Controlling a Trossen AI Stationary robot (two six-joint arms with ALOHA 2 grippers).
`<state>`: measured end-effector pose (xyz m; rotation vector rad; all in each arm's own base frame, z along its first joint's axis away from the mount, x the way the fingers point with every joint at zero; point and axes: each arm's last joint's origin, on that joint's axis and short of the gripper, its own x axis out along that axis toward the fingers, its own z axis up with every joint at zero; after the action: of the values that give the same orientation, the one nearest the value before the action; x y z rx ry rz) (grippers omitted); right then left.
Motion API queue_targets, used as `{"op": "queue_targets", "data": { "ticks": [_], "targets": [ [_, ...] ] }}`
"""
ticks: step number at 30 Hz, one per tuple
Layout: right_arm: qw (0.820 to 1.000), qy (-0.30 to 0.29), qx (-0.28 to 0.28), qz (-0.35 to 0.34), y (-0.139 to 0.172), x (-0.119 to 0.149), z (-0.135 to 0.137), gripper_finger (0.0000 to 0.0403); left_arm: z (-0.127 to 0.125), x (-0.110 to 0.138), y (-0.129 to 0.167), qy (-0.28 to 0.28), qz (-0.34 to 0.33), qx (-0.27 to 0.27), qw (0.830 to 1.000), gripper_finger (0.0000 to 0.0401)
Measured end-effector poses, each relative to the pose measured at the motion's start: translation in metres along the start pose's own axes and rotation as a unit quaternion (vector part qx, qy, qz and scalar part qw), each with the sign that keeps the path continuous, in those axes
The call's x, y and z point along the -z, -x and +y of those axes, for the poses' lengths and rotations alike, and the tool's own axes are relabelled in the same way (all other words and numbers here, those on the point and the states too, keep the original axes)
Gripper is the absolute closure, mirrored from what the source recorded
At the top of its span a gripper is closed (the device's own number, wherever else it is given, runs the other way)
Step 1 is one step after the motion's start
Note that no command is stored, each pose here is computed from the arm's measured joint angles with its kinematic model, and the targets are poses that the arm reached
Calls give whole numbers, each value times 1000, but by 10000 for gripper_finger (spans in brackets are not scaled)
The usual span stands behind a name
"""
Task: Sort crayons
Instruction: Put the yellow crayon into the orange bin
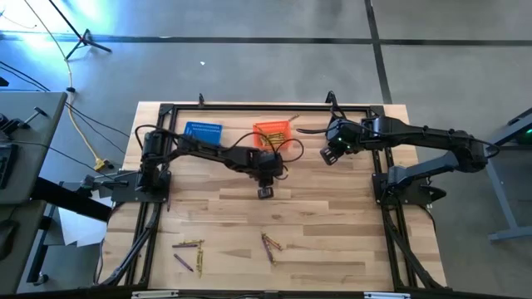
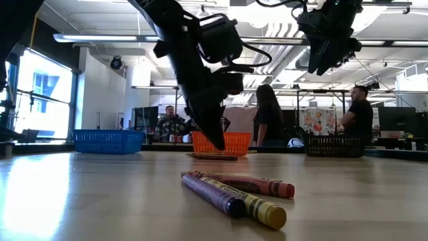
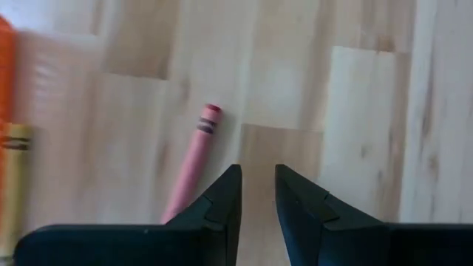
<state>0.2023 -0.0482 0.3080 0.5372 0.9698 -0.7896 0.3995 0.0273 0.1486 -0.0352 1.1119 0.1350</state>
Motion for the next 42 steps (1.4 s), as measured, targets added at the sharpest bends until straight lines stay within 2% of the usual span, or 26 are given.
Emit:
{"op": "queue_targets", "data": {
  "ticks": [12,23,34,42],
  "targets": [
    [1000,0,0,-1,0,0,0,269,38,-5,3,-26,6,-41,999,332],
    [1000,0,-1,-1,0,0,0,269,69,-3,4,-64,20,-104,992,332],
    [1000,-1,-1,-1,0,0,0,269,89,3,-5,-61,30,-114,991,332],
    [1000,-1,-2,-2,0,0,0,269,94,6,-15,-56,34,-105,992,332]
  ]
}}
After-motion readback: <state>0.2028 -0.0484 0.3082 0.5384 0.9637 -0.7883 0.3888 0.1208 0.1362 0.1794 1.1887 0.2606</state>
